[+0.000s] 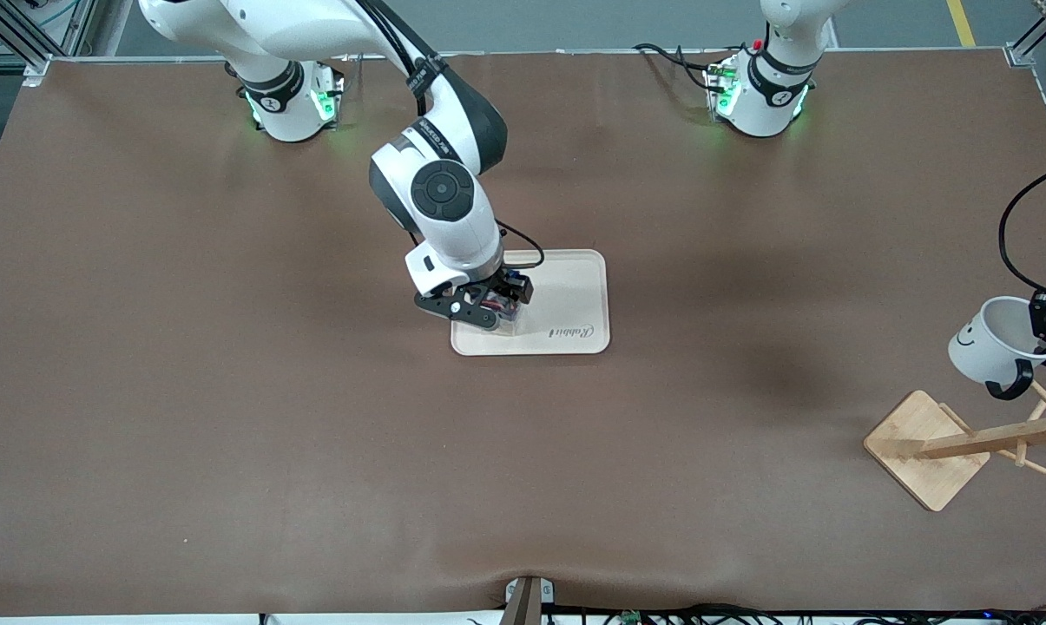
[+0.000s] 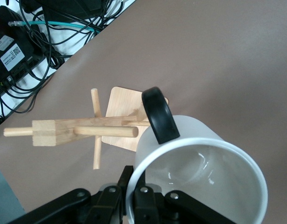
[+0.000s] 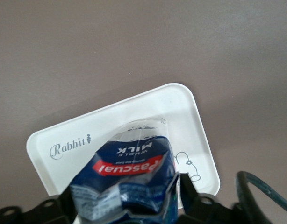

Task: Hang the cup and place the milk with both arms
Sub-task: 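Hang the mug handle on the stand peg while the right gripper lifts milk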

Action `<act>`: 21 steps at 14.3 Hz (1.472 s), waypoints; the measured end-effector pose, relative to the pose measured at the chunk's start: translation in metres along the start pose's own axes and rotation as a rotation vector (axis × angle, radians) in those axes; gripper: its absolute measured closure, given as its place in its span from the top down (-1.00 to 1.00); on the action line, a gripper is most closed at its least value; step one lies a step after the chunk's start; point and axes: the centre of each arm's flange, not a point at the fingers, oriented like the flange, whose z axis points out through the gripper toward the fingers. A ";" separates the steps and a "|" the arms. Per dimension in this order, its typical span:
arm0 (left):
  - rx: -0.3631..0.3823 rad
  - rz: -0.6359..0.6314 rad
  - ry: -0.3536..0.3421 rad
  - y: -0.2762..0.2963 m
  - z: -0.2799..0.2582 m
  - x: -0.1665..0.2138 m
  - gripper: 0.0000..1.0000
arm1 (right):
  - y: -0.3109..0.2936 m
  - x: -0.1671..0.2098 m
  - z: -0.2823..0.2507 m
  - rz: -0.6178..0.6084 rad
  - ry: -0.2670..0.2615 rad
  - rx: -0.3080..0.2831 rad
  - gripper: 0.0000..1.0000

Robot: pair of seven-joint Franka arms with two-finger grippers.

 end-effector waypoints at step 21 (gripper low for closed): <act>-0.088 -0.063 0.073 -0.050 0.042 -0.018 0.11 | 0.096 0.112 -0.118 0.089 -0.050 -0.087 0.09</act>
